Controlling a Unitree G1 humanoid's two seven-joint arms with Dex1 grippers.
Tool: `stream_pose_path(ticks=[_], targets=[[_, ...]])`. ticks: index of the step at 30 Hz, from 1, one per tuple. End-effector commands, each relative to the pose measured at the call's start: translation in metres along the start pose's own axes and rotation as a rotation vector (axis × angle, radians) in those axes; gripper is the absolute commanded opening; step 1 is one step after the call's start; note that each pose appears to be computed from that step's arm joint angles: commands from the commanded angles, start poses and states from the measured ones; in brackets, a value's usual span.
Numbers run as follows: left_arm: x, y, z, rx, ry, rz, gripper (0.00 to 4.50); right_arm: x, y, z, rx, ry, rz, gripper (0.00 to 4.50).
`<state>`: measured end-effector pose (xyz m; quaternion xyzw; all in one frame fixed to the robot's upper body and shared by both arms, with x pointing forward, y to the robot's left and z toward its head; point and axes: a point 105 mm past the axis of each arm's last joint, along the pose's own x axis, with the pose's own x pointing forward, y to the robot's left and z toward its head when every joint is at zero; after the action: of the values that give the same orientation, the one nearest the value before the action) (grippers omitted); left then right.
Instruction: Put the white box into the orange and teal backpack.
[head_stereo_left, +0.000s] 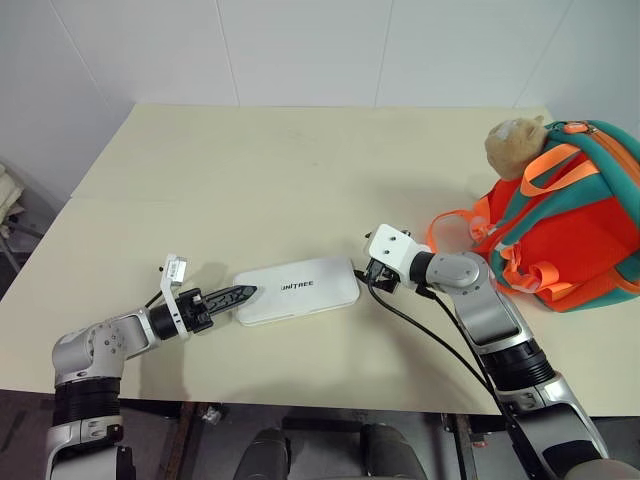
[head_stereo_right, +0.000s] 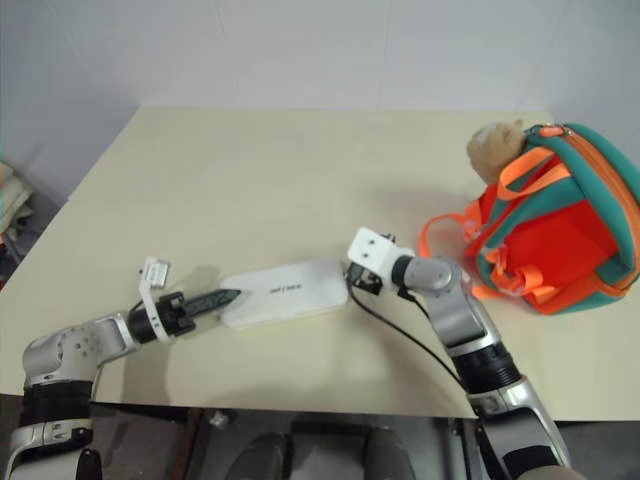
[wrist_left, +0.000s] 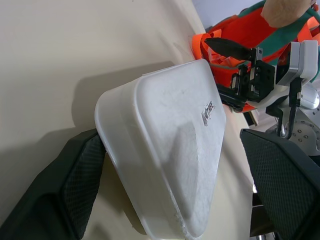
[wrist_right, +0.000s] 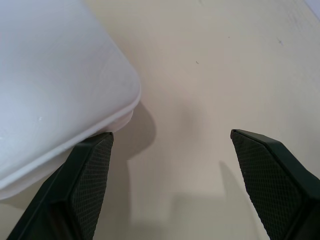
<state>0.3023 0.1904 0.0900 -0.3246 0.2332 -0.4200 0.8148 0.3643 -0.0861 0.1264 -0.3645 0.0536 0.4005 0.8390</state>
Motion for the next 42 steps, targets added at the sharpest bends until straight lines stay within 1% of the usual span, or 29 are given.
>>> stream_pose_path(ticks=[1, 6, 11, 13, 17, 25, 28, 32, 34, 42], targets=[[0.026, 0.003, -0.034, -0.078, 0.133, -0.010, 4.47, 0.014, 0.023, 0.037, -0.078, -0.118, 0.100, 4.50], [0.026, 0.004, -0.033, -0.078, 0.139, 0.005, 4.47, 0.014, 0.025, 0.032, -0.088, -0.100, 0.102, 4.50], [0.029, 0.020, -0.033, -0.080, 0.148, 0.094, 4.47, 0.017, 0.024, 0.029, -0.105, -0.083, 0.097, 4.50], [0.032, 0.017, -0.028, -0.089, 0.125, 0.066, 4.47, 0.017, 0.024, 0.030, -0.103, -0.086, 0.095, 4.50], [0.040, -0.004, -0.017, -0.141, 0.074, -0.066, 4.47, 0.017, 0.023, 0.030, -0.103, -0.089, 0.094, 4.50], [0.045, -0.009, -0.019, -0.209, 0.071, -0.123, 4.47, 0.017, 0.022, 0.031, -0.103, -0.092, 0.094, 4.50], [0.044, -0.012, -0.012, -0.229, 0.047, -0.154, 4.47, 0.017, 0.022, 0.032, -0.104, -0.093, 0.094, 4.50], [0.034, 0.011, -0.022, -0.185, 0.108, -0.023, 4.47, 0.018, 0.022, 0.033, -0.104, -0.096, 0.094, 4.50], [0.025, 0.020, -0.019, -0.180, 0.107, 0.023, 4.47, 0.017, 0.022, 0.033, -0.103, -0.096, 0.094, 4.50], [-0.010, 0.026, -0.003, -0.158, 0.118, 0.076, 4.47, 0.017, 0.022, 0.031, -0.101, -0.096, 0.096, 4.50]])
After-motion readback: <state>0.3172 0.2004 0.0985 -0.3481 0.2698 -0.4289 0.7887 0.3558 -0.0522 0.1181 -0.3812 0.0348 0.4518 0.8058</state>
